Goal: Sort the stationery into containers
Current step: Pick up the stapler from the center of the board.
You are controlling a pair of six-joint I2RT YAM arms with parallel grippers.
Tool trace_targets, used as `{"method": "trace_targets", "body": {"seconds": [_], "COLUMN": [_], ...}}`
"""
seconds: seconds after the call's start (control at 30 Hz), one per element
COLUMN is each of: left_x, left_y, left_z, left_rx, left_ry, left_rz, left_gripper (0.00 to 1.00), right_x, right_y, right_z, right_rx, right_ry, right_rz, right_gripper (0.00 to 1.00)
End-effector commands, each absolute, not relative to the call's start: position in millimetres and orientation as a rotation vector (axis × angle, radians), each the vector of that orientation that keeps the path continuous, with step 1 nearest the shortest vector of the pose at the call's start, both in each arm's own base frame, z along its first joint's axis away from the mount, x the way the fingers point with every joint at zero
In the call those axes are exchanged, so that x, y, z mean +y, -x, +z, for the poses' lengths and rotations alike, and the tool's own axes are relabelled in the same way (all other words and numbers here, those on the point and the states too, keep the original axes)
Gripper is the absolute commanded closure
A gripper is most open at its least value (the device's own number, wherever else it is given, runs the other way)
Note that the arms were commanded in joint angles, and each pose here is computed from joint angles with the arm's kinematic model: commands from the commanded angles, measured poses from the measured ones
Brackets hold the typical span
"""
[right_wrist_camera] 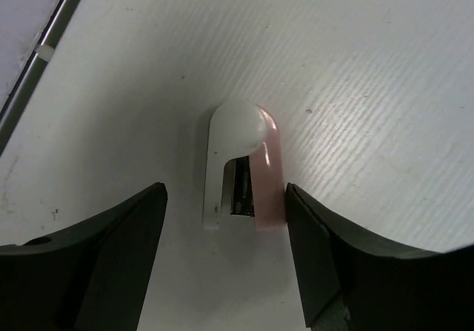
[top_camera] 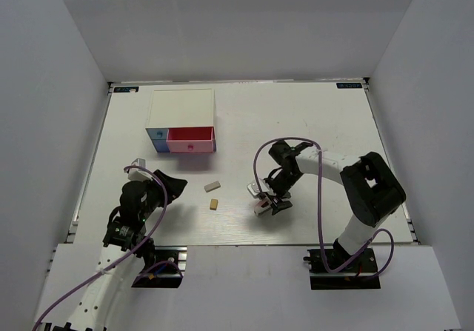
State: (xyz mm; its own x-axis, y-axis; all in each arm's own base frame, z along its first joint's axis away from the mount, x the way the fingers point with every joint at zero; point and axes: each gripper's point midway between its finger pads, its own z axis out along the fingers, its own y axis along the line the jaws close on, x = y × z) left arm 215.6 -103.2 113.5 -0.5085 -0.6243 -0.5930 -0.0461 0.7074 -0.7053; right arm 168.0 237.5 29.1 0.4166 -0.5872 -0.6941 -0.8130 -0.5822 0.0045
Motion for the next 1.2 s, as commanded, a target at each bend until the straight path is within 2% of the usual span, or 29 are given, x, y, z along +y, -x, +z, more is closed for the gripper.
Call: {"method": "trace_targets", "body": {"seconds": [0.0, 0.2, 0.37, 0.47, 0.57, 0.9, 1.17], "left_x": [-101.2, -101.0, -99.9, -99.7, -100.0, -100.5, -100.8], "left_y": [-216.3, -215.5, -216.3, -215.5, -215.6, -216.8, -218.2], "left_z": [114.1, 109.9, 110.0, 105.8, 108.3, 103.9, 103.5], "left_rx": [1.987, 1.996, 1.992, 2.000, 1.989, 1.976, 1.967], "left_ry": [0.525, 0.529, 0.544, 0.547, 0.553, 0.558, 0.554], "left_rz": [-0.787, -0.784, -0.780, -0.777, -0.787, -0.797, -0.800], "left_gripper": [0.34, 0.34, 0.34, 0.34, 0.34, 0.34, 0.34], "right_x": [235.4, 236.0, 239.9, 245.7, 258.6, 341.6, 398.7], "right_y": [-165.4, -167.0, -172.8, -179.0, -190.6, -323.7, -365.4], "right_z": [29.4, 26.0, 34.5, 49.4, 72.3, 241.4, 267.3], "right_rx": [1.180, 1.216, 1.213, 1.211, 1.212, 1.203, 1.168], "right_ry": [2.367, 2.346, 2.333, 2.296, 2.223, 1.661, 1.575], "right_rz": [0.910, 0.889, 0.880, 0.858, 0.837, 0.469, 0.380], "right_gripper": [0.30, 0.39, 0.58, 0.64, 0.64, 0.66, 0.67]}}
